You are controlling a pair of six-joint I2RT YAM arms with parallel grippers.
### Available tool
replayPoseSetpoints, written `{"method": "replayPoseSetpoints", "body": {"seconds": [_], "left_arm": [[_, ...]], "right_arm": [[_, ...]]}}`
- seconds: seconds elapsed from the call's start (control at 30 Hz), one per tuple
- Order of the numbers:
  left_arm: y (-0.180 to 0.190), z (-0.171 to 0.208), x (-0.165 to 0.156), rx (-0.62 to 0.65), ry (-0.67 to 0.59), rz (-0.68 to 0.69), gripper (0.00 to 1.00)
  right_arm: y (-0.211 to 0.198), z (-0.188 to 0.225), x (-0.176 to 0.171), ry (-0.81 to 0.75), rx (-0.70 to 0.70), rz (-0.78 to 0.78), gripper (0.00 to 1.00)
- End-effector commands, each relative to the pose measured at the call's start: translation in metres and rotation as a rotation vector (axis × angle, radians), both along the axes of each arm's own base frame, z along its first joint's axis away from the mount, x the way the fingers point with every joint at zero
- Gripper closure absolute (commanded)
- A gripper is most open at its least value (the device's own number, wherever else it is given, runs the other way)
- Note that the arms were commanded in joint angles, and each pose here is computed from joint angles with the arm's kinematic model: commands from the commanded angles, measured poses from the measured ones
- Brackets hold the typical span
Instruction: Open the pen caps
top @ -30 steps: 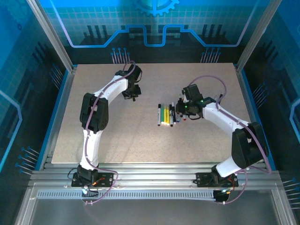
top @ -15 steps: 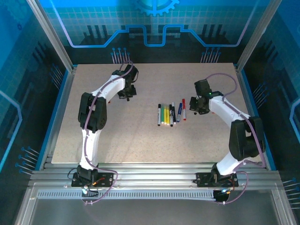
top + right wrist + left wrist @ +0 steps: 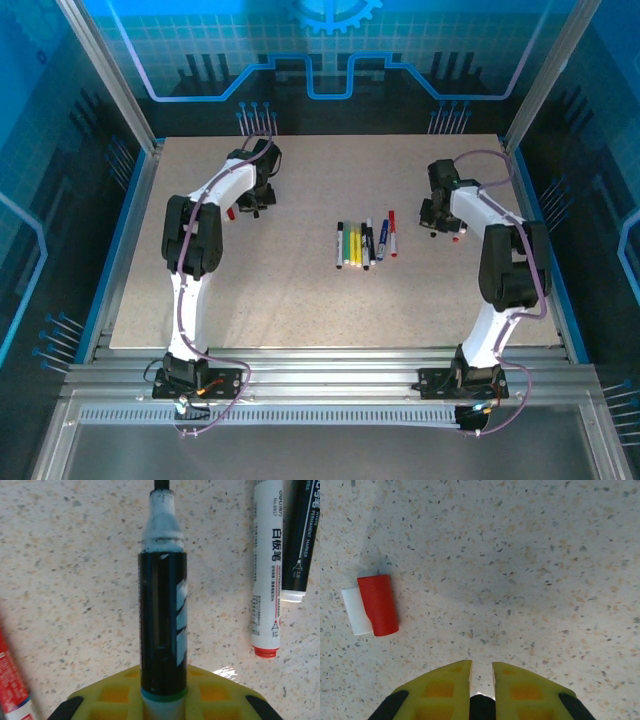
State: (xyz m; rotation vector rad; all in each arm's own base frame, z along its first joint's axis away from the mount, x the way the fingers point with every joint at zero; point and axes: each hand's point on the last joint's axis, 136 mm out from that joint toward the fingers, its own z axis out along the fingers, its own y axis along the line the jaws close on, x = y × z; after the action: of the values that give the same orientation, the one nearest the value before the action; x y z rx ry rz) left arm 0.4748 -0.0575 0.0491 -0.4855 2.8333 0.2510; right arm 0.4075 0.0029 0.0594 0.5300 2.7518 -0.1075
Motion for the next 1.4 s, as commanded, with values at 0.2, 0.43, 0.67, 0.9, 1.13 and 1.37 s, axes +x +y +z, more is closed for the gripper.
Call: {"method": "replayPoseSetpoints", "body": {"seconds": [0.2, 0.43, 0.67, 0.9, 1.13, 1.37], "left_arm": [[0.011, -0.02, -0.009, 0.048, 0.081, -0.006, 0.89], [0.016, -0.02, -0.01, 0.067, 0.091, -0.009, 0.79], [0.015, -0.022, -0.011, 0.063, 0.093, -0.011, 0.74], [0.016, -0.019, -0.012, 0.067, 0.088, -0.008, 0.73], [0.013, 0.005, -0.01, 0.042, 0.034, 0.003, 0.73], [-0.013, 0.05, -0.01, 0.005, -0.072, -0.028, 0.72]], "right_arm": [[-0.021, -0.023, 0.001, 0.113, -0.075, -0.023, 0.98], [-0.034, -0.032, -0.003, 0.174, -0.138, -0.034, 0.82], [-0.048, -0.031, -0.01, 0.224, -0.223, -0.048, 0.71], [-0.057, -0.03, -0.015, 0.253, -0.29, -0.064, 0.69], [-0.053, -0.01, -0.012, 0.19, -0.303, -0.07, 0.69], [-0.017, 0.035, -0.007, 0.036, -0.257, 0.013, 0.68]]}}
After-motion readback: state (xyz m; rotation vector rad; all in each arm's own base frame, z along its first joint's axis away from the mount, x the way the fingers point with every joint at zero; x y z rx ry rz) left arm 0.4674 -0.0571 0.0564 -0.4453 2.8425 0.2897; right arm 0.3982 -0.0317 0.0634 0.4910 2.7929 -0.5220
